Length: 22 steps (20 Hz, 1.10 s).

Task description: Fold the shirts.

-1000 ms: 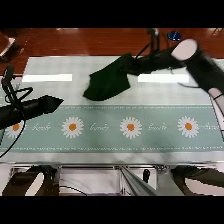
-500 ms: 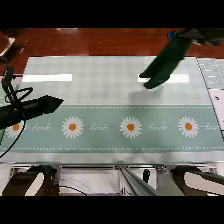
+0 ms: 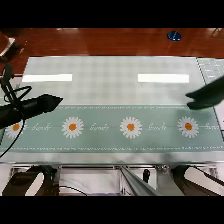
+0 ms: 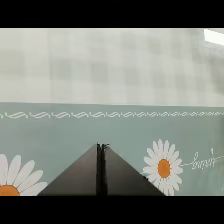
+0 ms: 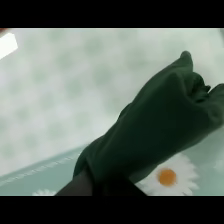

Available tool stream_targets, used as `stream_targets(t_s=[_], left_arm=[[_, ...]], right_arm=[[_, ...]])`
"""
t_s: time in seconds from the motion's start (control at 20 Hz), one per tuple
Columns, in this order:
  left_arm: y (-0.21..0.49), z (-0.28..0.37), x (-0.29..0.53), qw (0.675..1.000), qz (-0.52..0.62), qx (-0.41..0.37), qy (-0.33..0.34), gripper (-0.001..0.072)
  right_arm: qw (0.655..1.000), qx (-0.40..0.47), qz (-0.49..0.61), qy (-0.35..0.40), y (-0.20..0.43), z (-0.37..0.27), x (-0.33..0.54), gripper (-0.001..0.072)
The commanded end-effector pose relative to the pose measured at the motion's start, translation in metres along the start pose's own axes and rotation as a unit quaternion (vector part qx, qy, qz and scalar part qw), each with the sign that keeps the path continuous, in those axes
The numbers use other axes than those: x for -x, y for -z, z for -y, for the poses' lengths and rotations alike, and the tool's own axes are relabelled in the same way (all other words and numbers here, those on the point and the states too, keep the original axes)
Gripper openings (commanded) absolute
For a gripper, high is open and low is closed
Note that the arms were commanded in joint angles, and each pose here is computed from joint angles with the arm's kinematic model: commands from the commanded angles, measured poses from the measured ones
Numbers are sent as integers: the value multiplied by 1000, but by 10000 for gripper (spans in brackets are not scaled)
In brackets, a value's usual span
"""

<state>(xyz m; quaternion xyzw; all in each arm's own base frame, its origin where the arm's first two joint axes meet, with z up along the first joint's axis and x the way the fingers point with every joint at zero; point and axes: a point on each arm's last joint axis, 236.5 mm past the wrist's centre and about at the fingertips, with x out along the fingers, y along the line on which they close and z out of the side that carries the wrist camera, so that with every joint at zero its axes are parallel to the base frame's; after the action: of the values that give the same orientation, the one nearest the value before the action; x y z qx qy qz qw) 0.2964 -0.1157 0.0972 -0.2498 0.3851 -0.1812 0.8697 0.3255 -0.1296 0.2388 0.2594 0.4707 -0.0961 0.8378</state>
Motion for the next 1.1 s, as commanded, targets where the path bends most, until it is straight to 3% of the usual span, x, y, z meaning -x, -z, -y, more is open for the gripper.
stream_targets(t_s=[0.0, 0.15, 0.3, 0.5, 0.6, 0.75, 0.9, 0.95, 1.05], left_arm=[[-6, -1, 0, 1000, 12, 0, -3, 20], [-6, -2, 0, 1000, 12, 0, -3, 20], [-9, -2, 0, 1000, 20, 0, -4, 20], [-11, -2, 0, 1000, 23, 0, -5, 20], [-11, -2, 0, 1000, 23, 0, -5, 20], [-18, -4, 0, 999, 38, 0, -7, 20], [-22, -8, -5, 999, 33, 4, -13, 19], [-26, -7, -9, 1000, 26, 5, -12, 19], [-49, 5, -10, 1000, 26, -10, -1, 19]], right_arm=[[992, -54, -40, 107, 40, 68, 22, 18], [975, -113, -71, 179, 87, 118, 28, 18], [936, -209, -105, 263, 153, 170, 37, 19], [888, -263, -150, 345, 230, 201, 32, 33], [862, -284, -184, 378, 264, 211, 29, 410], [869, -280, -176, 368, 262, 210, 19, 410], [892, -260, -94, 357, 220, 215, 19, 406], [910, -248, -42, 328, 190, 209, 14, 373], [955, -209, 65, 198, 111, 163, -1, 145]])
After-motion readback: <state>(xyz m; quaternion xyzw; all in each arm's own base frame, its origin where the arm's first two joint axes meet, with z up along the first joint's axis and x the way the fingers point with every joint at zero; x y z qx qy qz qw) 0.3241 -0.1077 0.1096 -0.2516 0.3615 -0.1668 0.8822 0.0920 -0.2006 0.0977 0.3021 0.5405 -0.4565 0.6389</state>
